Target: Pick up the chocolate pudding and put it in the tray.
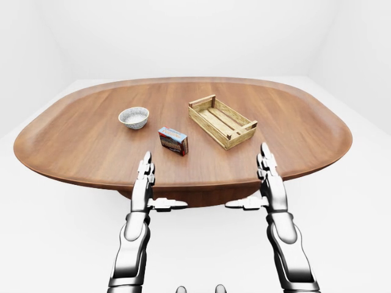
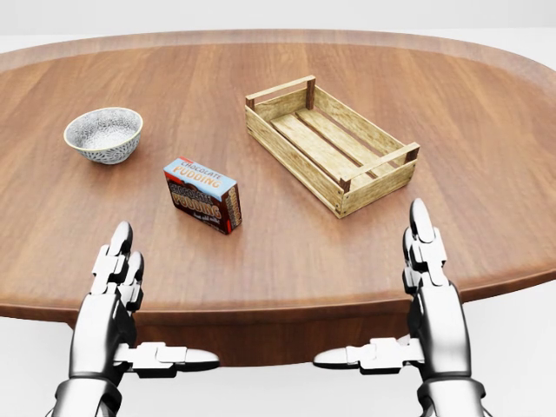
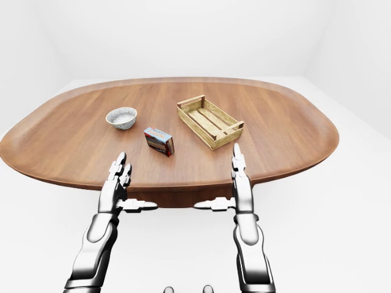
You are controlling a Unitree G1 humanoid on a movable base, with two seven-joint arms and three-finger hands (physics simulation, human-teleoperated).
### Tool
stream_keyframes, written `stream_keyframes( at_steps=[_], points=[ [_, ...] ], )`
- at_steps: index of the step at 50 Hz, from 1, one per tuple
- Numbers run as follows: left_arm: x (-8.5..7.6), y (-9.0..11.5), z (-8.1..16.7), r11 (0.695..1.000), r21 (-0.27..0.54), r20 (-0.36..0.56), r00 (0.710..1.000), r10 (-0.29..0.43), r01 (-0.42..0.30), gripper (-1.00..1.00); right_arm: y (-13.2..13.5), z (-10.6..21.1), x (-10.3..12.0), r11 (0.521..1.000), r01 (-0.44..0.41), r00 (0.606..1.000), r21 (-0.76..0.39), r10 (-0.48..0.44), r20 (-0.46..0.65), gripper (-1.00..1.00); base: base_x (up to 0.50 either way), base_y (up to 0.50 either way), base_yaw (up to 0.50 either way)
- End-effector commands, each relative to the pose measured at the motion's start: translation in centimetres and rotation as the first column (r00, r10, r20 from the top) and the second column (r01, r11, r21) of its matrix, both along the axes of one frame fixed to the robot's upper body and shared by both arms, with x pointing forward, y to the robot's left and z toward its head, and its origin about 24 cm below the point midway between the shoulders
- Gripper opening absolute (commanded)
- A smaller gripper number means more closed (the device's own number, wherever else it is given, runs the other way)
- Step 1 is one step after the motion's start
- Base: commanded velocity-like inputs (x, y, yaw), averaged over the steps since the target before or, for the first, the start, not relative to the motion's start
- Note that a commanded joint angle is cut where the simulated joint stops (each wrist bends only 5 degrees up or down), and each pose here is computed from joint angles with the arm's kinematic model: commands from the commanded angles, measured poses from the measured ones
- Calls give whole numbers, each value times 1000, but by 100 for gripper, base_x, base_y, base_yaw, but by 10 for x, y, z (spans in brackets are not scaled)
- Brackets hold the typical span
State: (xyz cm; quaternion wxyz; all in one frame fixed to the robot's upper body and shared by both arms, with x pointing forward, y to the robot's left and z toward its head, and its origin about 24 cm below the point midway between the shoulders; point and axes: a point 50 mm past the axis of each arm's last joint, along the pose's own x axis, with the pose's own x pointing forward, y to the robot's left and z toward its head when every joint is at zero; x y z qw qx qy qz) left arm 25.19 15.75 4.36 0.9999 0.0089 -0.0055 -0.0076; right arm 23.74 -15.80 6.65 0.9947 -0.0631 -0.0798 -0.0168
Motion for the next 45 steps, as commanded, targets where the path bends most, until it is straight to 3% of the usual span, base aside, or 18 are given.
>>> stream_keyframes(
  at_steps=[1,20,45],
  points=[
    [1,0,-2,1000,0,-3,1000,0,0,100,-2,7,-9,997,47,998,-61,-46,31,100,0,0,0],
    [2,0,-1,1000,-3,-12,1000,3,-3,100,-1,17,-10,995,57,996,-82,-51,78,100,0,0,0],
    [2,0,-3,1000,-1,-9,1000,2,-2,100,-1,17,-13,995,57,996,-85,-51,75,100,0,16,0]
  ],
)
